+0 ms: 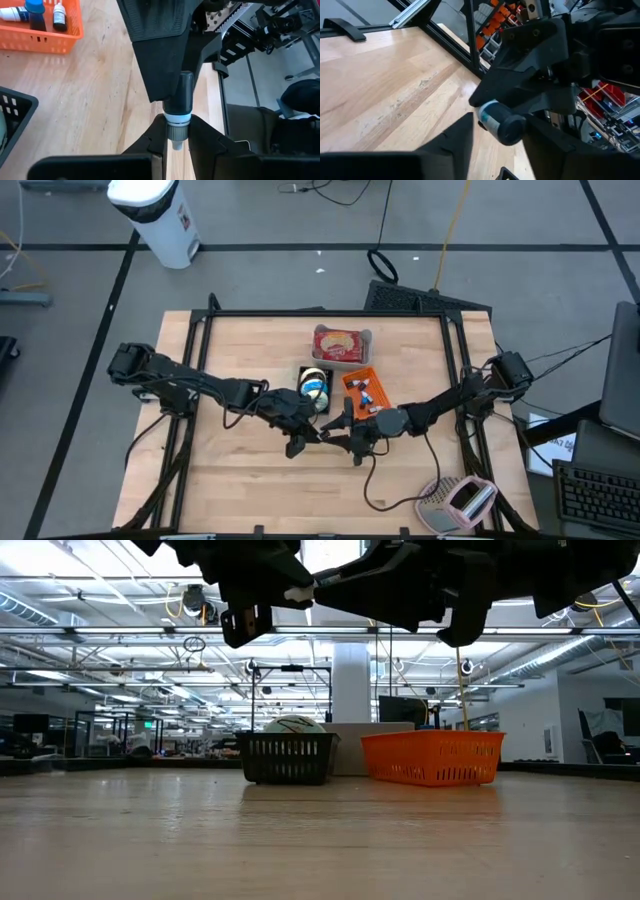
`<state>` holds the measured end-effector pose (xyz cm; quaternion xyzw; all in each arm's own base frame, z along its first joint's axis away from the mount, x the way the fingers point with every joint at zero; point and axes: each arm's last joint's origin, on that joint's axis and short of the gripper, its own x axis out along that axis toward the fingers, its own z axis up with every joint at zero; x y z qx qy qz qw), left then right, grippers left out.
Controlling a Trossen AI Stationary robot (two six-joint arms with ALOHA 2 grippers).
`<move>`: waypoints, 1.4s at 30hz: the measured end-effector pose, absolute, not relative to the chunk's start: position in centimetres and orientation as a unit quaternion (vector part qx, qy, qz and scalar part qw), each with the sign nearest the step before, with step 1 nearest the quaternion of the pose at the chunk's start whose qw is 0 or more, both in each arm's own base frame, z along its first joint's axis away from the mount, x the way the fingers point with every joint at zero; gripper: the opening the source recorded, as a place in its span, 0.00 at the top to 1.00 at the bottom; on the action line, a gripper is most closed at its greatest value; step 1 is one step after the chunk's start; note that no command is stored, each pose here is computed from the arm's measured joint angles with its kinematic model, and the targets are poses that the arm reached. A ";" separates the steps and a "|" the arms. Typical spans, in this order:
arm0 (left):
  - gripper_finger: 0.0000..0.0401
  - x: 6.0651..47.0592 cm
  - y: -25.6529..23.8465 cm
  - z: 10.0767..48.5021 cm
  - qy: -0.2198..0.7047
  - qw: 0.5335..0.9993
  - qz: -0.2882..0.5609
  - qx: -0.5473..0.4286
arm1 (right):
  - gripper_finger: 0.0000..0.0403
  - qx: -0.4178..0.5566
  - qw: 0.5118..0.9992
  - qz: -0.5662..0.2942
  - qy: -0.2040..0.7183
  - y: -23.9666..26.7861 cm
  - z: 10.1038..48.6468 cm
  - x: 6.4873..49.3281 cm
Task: Pick & Place Food Item
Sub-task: Put the brown food coloring into the orange bin
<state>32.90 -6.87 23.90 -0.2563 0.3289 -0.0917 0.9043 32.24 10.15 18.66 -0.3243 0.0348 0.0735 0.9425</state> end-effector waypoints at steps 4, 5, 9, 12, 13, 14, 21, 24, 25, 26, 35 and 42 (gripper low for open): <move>0.86 32.9 -6.9 23.9 0.331 0.903 -0.093 -0.257 | 0.74 -0.328 0.941 0.074 0.035 10.2 18.7 32.2; 0.85 32.9 -6.9 23.9 0.331 0.903 -0.094 -0.257 | 0.77 -0.328 0.941 0.075 0.036 10.2 18.6 32.2; 0.84 32.9 -6.9 23.9 0.329 0.905 -0.091 -0.254 | 0.86 -0.328 0.941 0.078 0.036 10.2 18.6 32.2; 0.83 32.9 -6.9 23.9 0.326 0.910 -0.084 -0.242 | 0.87 -0.327 0.941 0.086 0.034 10.2 18.6 32.2; 0.82 32.9 -6.8 23.9 0.325 0.912 -0.085 -0.236 | 0.87 -0.323 0.942 0.084 0.035 10.3 18.6 32.2; 0.81 32.9 -6.7 23.9 0.324 0.913 -0.086 -0.233 | 0.87 -0.317 0.944 0.082 0.038 10.2 18.7 32.1; 0.75 31.3 -5.4 27.1 0.274 0.937 -0.092 -0.195 | 0.88 -0.284 0.956 0.027 0.077 9.4 19.8 30.9; 0.73 29.6 -5.9 28.8 0.236 0.959 -0.079 -0.136 | 0.88 -0.254 0.964 0.015 0.072 8.5 20.3 29.3; 0.73 29.0 -6.1 29.0 0.228 0.964 -0.072 -0.118 | 0.88 -0.239 0.969 0.006 0.068 8.1 20.5 28.8; 0.72 28.5 -6.2 29.2 0.219 0.968 -0.062 -0.104 | 0.88 -0.223 0.972 -0.007 0.069 7.7 20.5 28.0; 0.72 23.5 -6.6 25.9 0.184 0.978 -0.010 -0.099 | 0.88 -0.036 0.967 -0.183 0.172 1.9 18.0 21.6; 0.72 20.4 -5.7 23.5 0.118 0.982 -0.018 -0.146 | 0.88 0.089 0.950 -0.178 0.242 -0.2 16.1 20.1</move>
